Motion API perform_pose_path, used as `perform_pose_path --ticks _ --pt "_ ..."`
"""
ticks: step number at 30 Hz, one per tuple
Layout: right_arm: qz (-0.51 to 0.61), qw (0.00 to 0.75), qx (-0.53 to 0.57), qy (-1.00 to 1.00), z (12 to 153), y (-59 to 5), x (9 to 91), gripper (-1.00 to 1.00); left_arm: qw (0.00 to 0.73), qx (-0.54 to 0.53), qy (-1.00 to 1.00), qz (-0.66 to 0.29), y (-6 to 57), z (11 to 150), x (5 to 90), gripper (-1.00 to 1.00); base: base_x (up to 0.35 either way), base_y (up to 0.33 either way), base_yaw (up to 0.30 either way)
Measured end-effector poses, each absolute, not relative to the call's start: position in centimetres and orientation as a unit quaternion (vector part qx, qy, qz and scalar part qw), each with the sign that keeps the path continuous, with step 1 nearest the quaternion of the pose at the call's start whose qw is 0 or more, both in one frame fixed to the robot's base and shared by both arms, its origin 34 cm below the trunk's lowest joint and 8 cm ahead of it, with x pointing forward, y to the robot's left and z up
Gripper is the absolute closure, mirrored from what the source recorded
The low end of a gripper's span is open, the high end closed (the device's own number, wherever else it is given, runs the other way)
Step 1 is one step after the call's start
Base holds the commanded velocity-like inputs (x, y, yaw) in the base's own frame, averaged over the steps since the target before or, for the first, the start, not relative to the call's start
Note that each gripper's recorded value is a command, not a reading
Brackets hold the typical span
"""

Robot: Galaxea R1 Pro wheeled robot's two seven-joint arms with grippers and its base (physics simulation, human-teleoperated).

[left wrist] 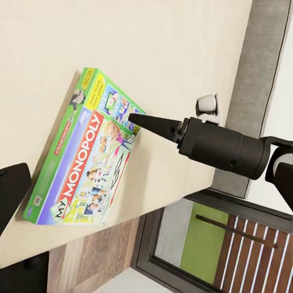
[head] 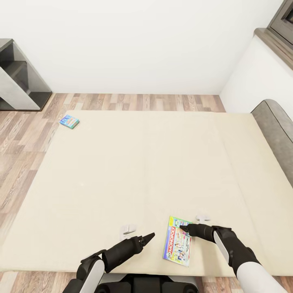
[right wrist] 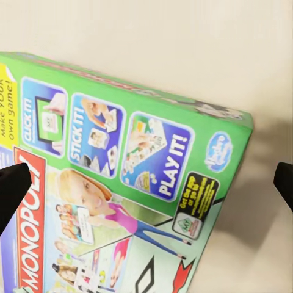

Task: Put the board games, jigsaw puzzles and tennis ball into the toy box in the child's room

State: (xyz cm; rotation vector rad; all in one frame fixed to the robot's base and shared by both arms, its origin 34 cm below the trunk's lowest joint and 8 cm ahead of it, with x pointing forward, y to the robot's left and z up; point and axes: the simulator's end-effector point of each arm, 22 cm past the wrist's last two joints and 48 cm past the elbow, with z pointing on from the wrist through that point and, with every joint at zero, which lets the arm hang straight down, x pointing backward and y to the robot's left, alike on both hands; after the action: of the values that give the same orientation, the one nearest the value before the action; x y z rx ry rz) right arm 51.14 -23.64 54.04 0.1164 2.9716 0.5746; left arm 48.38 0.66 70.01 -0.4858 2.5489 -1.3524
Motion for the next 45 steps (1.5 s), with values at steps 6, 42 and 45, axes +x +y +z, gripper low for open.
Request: perform_pose_path --ticks 6,42,45 --pt "0.189 0.056 0.039 0.980 54.02 -23.63 51.13 -1.00 0.108 -0.165 0.866 -0.460 0.65 70.02 48.38 -1.00 0.000 0.000 0.000" --pt "0.191 0.056 0.039 0.979 53.99 -23.35 51.04 -1.00 0.107 -0.166 0.866 -0.460 0.60 70.04 48.38 -1.00 0.000 0.105 0.000" --pt "0.191 0.056 0.039 0.979 54.00 -23.33 51.05 -1.00 0.107 -0.166 0.866 -0.460 0.59 70.04 48.37 -1.00 0.000 0.239 0.000"
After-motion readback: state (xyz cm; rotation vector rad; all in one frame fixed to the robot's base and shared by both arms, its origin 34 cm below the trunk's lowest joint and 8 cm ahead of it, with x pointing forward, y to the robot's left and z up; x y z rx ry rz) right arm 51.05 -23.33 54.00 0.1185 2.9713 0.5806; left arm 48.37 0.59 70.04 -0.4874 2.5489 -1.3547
